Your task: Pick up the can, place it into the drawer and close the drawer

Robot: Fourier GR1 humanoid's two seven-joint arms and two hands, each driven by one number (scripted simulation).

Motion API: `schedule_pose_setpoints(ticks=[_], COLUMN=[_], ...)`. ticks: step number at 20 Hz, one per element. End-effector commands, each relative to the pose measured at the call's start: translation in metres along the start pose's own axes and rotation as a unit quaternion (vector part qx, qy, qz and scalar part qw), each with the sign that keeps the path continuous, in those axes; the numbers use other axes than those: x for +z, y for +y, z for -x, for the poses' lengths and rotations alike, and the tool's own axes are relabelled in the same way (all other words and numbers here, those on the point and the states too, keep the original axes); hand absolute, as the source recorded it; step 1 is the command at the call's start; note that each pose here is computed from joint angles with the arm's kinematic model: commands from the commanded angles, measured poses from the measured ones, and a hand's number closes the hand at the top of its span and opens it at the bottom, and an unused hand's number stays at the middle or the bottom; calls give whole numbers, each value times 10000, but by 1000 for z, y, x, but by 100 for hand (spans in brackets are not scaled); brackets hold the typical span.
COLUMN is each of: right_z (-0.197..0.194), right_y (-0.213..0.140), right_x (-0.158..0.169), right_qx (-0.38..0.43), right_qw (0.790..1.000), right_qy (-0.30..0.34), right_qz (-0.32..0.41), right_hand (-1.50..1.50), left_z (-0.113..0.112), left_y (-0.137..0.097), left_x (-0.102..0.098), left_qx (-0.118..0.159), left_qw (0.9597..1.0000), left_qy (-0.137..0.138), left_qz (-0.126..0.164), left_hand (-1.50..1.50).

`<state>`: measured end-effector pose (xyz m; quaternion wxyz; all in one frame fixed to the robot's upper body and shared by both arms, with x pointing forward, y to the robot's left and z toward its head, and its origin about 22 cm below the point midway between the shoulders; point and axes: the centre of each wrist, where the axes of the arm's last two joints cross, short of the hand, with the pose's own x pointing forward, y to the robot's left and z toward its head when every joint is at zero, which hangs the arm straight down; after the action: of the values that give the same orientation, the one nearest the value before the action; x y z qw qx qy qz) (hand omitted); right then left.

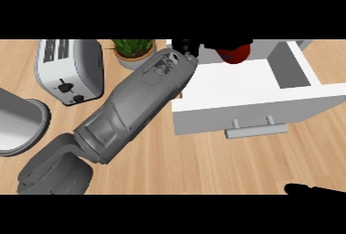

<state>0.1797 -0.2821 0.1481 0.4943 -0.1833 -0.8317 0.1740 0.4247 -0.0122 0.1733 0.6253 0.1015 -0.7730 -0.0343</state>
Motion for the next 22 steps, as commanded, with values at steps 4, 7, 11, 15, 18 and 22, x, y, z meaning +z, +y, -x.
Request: schedule_pose_setpoints(ticks=[4,7,11,15,18,22], right_z=[-10,4,14,43,61,81], right_y=[11,16,42,72,92,106], right_x=[-16,-24,-35,-39,-35,-36], right_qx=[1326,1873,2525,3073,3439,3286], right_qw=[9905,9808,9645,9467,9327,9403], right_qy=[-248,-164,-90,-12,271,263], right_qz=[-275,-520,-772,-962,-1051,-847], right_hand=[-150,-150,-150,-150,-150,-150], left_z=[-14,-15,-17,-19,-24,-40], left_y=[-3,-5,-7,-10,-4,19], left_x=[-3,0,3,7,5,-8], left_qx=[120,126,144,179,140,170], left_qw=[9996,9995,9998,9997,9997,9996], left_qy=[-168,-231,-84,-153,-187,-88], left_qz=[-190,-180,-105,-79,-3,-207], left_hand=[-150,-150,-150,-150,-150,-150])
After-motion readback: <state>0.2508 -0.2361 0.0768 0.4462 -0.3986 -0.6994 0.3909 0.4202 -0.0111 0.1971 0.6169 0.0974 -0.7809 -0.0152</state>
